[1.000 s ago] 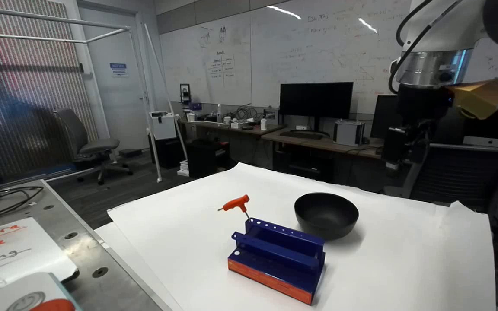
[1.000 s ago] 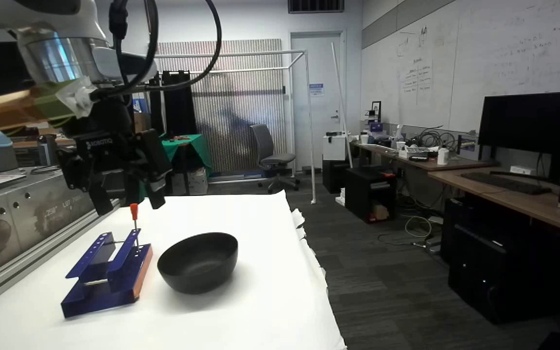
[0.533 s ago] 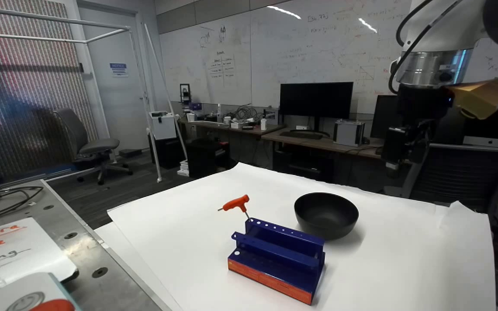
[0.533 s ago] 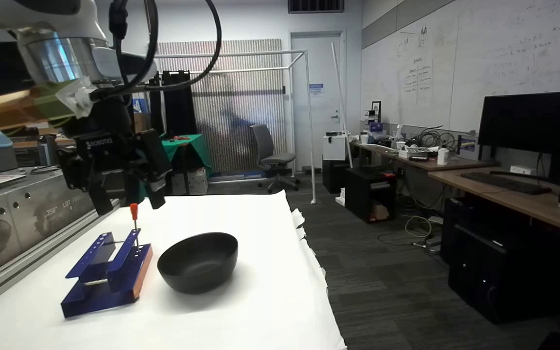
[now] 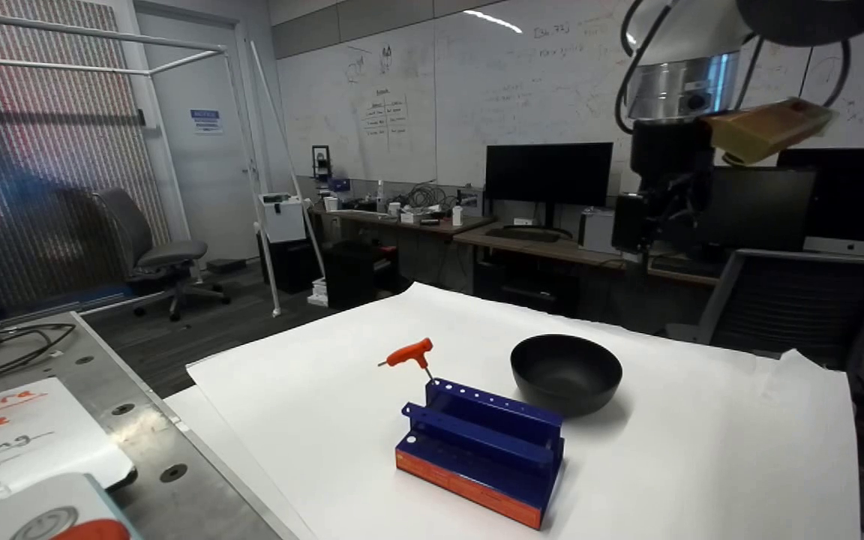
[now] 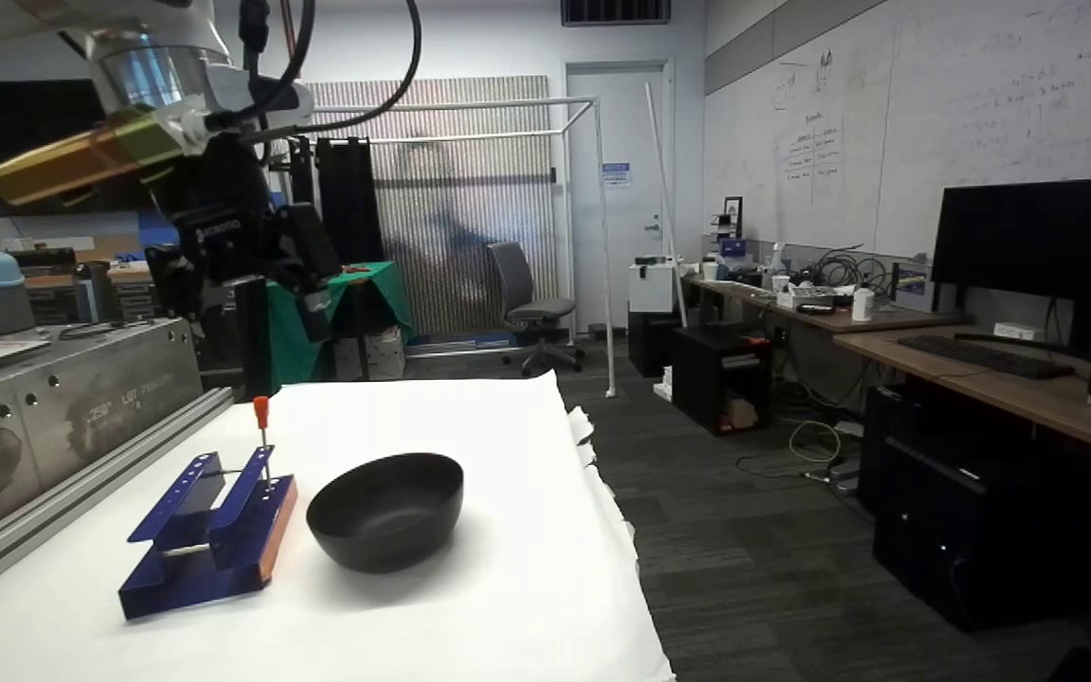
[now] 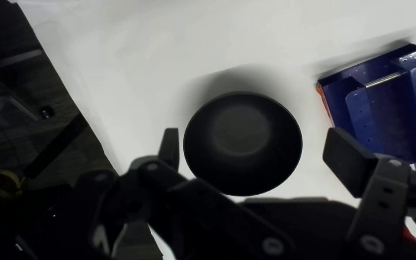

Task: Put the orange object in the black bowl

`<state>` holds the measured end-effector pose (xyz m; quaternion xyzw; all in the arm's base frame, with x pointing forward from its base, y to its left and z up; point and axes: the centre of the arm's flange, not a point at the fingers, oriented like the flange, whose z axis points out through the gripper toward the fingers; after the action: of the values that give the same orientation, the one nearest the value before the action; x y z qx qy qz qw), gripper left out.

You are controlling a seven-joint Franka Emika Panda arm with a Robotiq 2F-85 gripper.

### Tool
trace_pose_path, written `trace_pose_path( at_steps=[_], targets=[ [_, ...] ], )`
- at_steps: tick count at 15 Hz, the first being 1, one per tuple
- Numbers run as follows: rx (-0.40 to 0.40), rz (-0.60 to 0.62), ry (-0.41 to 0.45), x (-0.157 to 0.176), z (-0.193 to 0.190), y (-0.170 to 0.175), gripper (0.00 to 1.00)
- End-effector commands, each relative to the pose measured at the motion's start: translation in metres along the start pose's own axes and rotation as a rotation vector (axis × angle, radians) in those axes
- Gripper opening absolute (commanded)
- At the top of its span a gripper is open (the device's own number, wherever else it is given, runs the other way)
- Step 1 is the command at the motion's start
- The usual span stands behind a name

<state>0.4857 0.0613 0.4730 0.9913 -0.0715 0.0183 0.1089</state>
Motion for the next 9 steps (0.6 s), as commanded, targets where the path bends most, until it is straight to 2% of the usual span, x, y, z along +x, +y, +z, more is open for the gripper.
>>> trace_pose_path(
  at_steps=[1, 3, 7, 9],
  targets=[
    [-0.077, -0.037, -0.046, 0.074, -0.025, -0.042, 1.00],
    [-0.069, -0.096, -0.071, 0.095, -0.021, -0.066, 1.00],
    [0.009, -0.218, -0.099, 0.138, -0.006, -0.122, 1.00],
    [0.022, -0.272, -0.075, 0.160, 0.006, -0.149, 1.00]
  ],
)
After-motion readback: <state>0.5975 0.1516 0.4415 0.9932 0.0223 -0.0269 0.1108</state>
